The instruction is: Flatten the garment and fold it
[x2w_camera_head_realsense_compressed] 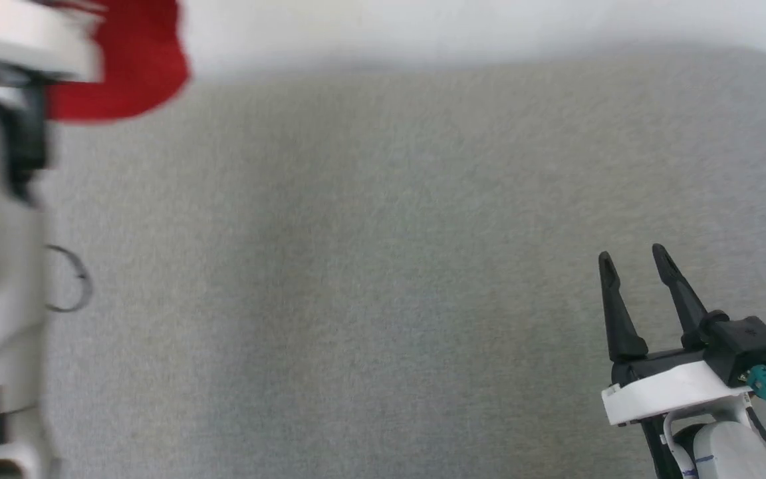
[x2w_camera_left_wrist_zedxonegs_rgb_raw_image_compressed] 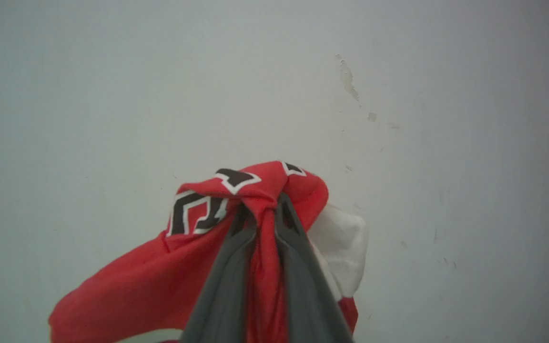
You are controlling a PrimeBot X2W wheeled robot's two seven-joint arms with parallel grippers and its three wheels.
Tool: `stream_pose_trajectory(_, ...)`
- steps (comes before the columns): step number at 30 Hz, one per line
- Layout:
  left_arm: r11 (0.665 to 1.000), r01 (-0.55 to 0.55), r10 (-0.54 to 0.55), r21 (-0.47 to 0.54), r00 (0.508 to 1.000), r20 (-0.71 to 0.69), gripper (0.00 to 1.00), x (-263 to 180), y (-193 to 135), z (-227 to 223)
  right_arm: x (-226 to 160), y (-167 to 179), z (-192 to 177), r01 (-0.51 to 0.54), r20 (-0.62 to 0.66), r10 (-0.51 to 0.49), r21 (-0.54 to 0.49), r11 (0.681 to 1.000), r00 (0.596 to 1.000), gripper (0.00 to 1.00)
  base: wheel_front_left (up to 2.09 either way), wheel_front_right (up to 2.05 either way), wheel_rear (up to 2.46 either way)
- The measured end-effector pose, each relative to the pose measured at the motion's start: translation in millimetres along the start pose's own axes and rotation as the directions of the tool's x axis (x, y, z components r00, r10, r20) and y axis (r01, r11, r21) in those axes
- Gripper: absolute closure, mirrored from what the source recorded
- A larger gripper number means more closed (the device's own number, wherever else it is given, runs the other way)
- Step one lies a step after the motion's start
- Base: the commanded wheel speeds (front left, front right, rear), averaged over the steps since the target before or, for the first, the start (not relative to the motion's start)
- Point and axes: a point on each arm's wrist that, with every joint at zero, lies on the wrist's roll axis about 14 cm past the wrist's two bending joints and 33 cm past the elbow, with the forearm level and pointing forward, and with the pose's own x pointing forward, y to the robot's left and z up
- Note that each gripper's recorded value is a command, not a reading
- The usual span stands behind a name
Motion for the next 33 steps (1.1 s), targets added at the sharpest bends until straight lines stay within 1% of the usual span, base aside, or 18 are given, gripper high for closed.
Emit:
stream_pose_trajectory(3,0.991,0.113,-0.111,-0.073,0.993,0.030,1.00,0.2,-51.1,13.3,-8.4,-3.7,11.6,0.014,0.029,-0.014,-0.003,1.000,0.999,0.00,0.00,0.00,0.00)
stream_pose_trajectory(5,0.972,0.193,-0.189,-0.137,0.981,0.041,1.00,-1.6,-89.2,17.4,-15.9,-8.8,14.3,0.032,0.032,-0.032,-0.004,0.999,0.999,0.00,0.00,0.00,0.00)
stream_pose_trajectory(9,0.893,0.338,-0.353,-0.298,0.936,0.004,1.00,-21.1,-170.0,4.4,-29.5,-20.8,18.8,0.074,0.035,-0.073,-0.009,0.997,0.997,0.00,0.00,0.00,0.00)
stream_pose_trajectory(11,0.848,0.382,-0.439,-0.368,0.894,-0.085,1.00,-43.2,-207.4,-21.8,-36.9,-26.5,20.5,0.094,0.036,-0.094,-0.012,0.995,0.995,0.00,0.00,0.00,0.00)
stream_pose_trajectory(13,0.814,0.407,-0.519,-0.414,0.829,-0.208,1.00,-71.4,-238.3,-55.8,-43.4,-31.3,21.6,0.112,0.034,-0.112,-0.015,0.994,0.993,0.00,0.00,0.00,0.00)
stream_pose_trajectory(16,0.780,0.429,-0.604,-0.456,0.705,-0.371,1.00,-117.8,-272.0,-101.7,-52.1,-39.0,25.3,0.141,0.039,-0.140,-0.019,0.990,0.989,0.00,0.00,0.00,0.00)
stream_pose_trajectory(18,0.761,0.437,-0.645,-0.479,0.590,-0.485,1.00,-152.5,-288.7,-131.4,-57.4,-44.0,27.7,0.160,0.043,-0.158,-0.022,0.987,0.986,0.00,0.00,0.00,0.00)
stream_pose_trajectory(21,0.735,0.442,-0.670,-0.514,0.358,-0.650,1.00,-214.2,-304.5,-172.9,-65.9,-50.2,28.4,0.184,0.039,-0.183,-0.025,0.983,0.982,0.00,0.00,0.00,0.00)
stream_pose_trajectory(23,0.722,0.453,-0.655,-0.522,0.205,-0.727,1.00,-250.5,-307.6,-191.5,-71.5,-53.3,27.8,0.198,0.036,-0.197,-0.025,0.980,0.980,0.00,0.00,0.00,0.00)
stream_pose_trajectory(24,0.715,0.460,-0.645,-0.526,0.145,-0.750,1.00,-264.0,-307.7,-197.1,-74.0,-54.6,27.1,0.205,0.033,-0.204,-0.024,0.979,0.978,0.00,0.00,0.00,0.00)
stream_pose_trajectory(25,0.710,0.459,-0.640,-0.534,0.104,-0.762,1.00,-273.1,-307.7,-199.9,-75.9,-55.5,27.1,0.208,0.032,-0.208,-0.024,0.978,0.978,0.00,0.00,0.00,0.00)
stream_pose_trajectory(26,0.709,0.457,-0.637,-0.537,0.088,-0.766,0.98,-276.7,-307.9,-200.2,-76.8,-55.9,27.9,0.210,0.035,-0.210,-0.024,0.977,0.977,0.00,0.00,0.00,0.00)
stream_pose_trajectory(27,0.708,0.456,-0.640,-0.539,0.090,-0.763,0.52,-276.2,-308.4,-198.7,-77.1,-55.6,28.9,0.210,0.038,-0.209,-0.024,0.977,0.977,0.00,0.00,0.00,0.00)
stream_pose_trajectory(28,0.708,0.450,-0.646,-0.544,0.102,-0.756,0.00,-273.8,-309.0,-196.5,-77.0,-54.9,29.3,0.208,0.039,-0.207,-0.022,0.978,0.978,0.00,0.00,0.00,0.00)
stream_pose_trajectory(30,0.716,0.429,-0.664,-0.550,0.174,-0.727,0.00,-262.2,-309.7,-189.6,-76.1,-53.1,28.4,0.201,0.033,-0.201,-0.021,0.979,0.979,0.00,0.00,0.00,0.00)
stream_pose_trajectory(31,0.721,0.417,-0.673,-0.554,0.229,-0.703,0.00,-253.4,-309.3,-184.5,-75.2,-51.8,27.9,0.197,0.032,-0.196,-0.020,0.980,0.980,0.00,0.00,0.00,0.00)
stream_pose_trajectory(32,0.732,0.391,-0.675,-0.558,0.309,-0.670,0.00,-239.7,-307.1,-177.5,-74.0,-50.6,28.0,0.193,0.033,-0.192,-0.020,0.981,0.981,0.00,0.00,0.00,0.00)
stream_pose_trajectory(33,0.744,0.366,-0.669,-0.559,0.403,-0.625,0.00,-222.5,-303.5,-167.9,-72.5,-49.1,28.6,0.187,0.035,-0.186,-0.019,0.982,0.982,0.00,0.00,0.00,0.00)
